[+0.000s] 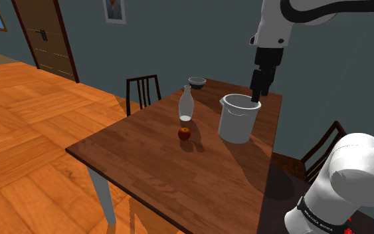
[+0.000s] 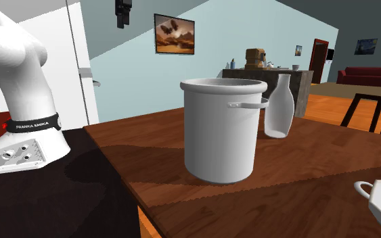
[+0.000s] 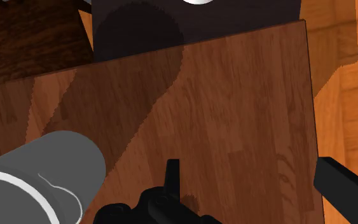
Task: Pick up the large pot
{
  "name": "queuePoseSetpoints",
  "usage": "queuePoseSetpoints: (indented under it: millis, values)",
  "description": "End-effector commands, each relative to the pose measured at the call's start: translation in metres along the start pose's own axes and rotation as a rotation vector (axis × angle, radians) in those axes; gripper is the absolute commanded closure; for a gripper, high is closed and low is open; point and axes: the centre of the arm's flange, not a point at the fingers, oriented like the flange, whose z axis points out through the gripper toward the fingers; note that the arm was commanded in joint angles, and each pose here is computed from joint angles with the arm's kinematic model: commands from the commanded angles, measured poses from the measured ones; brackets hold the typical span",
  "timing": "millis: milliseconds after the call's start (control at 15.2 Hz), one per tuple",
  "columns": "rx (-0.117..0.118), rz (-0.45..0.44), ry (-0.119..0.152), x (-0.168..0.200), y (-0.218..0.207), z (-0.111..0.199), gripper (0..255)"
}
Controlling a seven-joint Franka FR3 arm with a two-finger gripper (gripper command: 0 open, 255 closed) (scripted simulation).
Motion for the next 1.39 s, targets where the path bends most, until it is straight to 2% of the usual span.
queuePoseSetpoints:
  millis: [0,1320]
  values:
    - [0.000,0.000,0.000,0.000,0.000,0.000,0]
    - [0.009,0.047,0.060,0.145,0.185,0.110,0]
